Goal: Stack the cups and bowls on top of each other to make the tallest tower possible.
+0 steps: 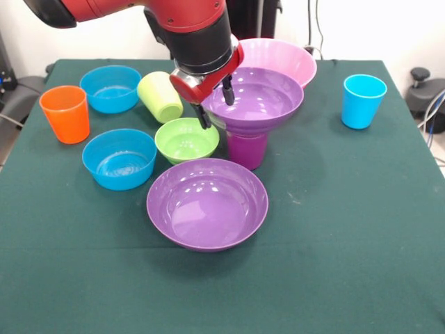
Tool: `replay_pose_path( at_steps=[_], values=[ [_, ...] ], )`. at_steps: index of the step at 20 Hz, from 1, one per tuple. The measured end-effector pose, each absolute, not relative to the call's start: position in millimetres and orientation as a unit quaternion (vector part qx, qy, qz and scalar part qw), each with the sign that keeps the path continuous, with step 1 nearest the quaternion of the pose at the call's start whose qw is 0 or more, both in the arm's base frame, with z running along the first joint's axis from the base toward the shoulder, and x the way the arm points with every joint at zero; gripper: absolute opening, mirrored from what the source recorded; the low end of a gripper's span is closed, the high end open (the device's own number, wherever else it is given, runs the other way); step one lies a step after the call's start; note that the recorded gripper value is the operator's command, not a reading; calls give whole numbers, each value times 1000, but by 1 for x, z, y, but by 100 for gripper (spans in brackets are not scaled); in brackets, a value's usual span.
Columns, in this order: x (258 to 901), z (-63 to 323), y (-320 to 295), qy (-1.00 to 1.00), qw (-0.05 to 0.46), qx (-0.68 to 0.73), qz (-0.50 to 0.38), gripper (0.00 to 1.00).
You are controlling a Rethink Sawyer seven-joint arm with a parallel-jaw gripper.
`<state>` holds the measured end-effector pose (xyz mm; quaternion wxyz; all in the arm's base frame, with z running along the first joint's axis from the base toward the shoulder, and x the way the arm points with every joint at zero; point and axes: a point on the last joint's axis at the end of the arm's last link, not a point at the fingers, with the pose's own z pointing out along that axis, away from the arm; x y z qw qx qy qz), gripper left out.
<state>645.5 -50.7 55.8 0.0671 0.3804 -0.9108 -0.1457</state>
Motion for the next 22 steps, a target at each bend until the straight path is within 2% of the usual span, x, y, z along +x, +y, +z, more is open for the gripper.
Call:
replay_pose_path(
  at_steps=[14, 22],
  values=[
    [646, 57, -51, -911, 67, 381, -144, 100],
    [652, 71, -60, -915, 59, 377, -134, 100]
  ],
)
